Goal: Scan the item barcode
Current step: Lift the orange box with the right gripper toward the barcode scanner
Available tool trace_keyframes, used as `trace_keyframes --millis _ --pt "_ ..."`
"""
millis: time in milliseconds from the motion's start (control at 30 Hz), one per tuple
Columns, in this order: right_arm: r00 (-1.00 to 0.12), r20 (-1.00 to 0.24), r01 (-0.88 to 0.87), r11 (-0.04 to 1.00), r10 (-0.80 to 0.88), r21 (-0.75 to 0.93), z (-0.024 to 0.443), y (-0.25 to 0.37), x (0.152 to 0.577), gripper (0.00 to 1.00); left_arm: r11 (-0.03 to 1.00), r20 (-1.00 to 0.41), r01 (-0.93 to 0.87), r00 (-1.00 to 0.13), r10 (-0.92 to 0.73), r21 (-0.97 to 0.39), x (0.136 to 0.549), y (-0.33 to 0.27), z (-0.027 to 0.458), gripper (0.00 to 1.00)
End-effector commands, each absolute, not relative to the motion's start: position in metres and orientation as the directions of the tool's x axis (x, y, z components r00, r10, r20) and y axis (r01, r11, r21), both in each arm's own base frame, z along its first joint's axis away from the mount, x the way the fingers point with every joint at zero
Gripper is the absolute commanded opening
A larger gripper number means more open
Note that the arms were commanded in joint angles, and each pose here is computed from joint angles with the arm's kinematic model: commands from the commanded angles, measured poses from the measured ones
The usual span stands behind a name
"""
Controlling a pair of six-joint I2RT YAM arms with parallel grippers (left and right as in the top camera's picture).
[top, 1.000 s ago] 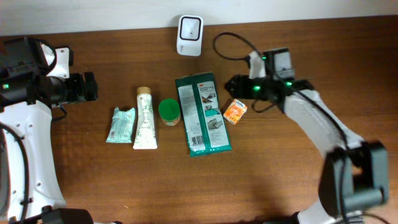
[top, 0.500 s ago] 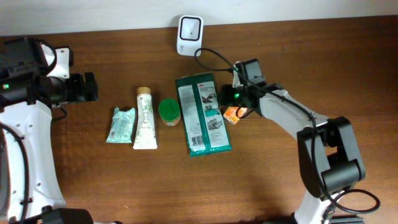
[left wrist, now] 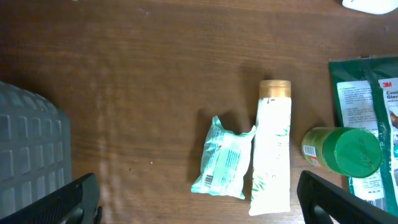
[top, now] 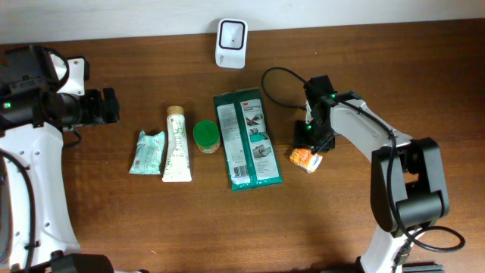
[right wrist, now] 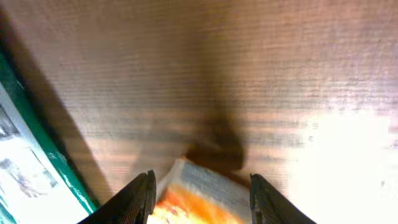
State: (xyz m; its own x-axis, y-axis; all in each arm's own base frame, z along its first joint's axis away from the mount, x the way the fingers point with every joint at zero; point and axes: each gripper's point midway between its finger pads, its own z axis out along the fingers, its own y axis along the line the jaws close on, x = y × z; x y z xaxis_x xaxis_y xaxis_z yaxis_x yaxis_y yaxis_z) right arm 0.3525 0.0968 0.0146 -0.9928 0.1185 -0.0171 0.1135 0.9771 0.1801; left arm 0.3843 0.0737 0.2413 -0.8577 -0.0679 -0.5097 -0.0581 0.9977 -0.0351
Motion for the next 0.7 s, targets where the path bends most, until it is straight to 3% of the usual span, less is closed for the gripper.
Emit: trace_keyframes --millis 0,100,167,267,300,367,567,667 --pt "-0.997 -0.070 0.003 0.960 0.024 0.280 0.042 0.110 0.359 0.55 0.999 -0.520 -0.037 -0.853 -0.048 -0.032 0.384 0.072 0.245 0.99" --pt "-0.988 -0.157 -0.039 0.947 0.012 0.318 0.091 0.098 0.362 0.58 0.999 -0.520 -0.037 -0.853 -0.048 -0.032 0.384 0.072 0.245 0.99" --pt "-0.992 -0.123 -0.019 0.951 0.021 0.310 0.109 0.086 0.340 0.58 0.999 -0.520 -0.037 -0.853 -0.048 -0.032 0.384 0.072 0.245 0.99" --pt "-1.000 0.027 0.003 0.959 -0.005 0.285 0.086 0.088 0.303 0.48 0.999 -0.520 -0.037 -0.853 -0.048 -0.032 0.384 0.072 0.245 0.99" --pt "-0.996 0.084 0.012 0.973 -0.008 0.231 0.069 0.086 0.288 0.41 0.999 -0.520 -0.037 -0.853 -0.048 -0.032 0.384 0.072 0.245 0.99" --pt "-0.987 0.149 0.069 0.996 0.059 0.061 0.046 0.063 0.270 0.41 0.999 -0.520 -0.037 -0.853 -0.048 -0.032 0.384 0.072 0.245 0.99" --pt "-0.981 0.188 0.063 0.998 0.058 0.016 0.022 0.054 0.250 0.41 0.999 -0.520 -0.037 -0.853 -0.048 -0.032 0.384 0.072 0.245 0.99" --pt "-0.996 0.090 0.030 0.993 0.020 0.111 0.012 0.080 0.270 0.41 0.999 -0.520 -0.037 -0.853 -0.048 -0.032 0.384 0.072 0.245 0.99"
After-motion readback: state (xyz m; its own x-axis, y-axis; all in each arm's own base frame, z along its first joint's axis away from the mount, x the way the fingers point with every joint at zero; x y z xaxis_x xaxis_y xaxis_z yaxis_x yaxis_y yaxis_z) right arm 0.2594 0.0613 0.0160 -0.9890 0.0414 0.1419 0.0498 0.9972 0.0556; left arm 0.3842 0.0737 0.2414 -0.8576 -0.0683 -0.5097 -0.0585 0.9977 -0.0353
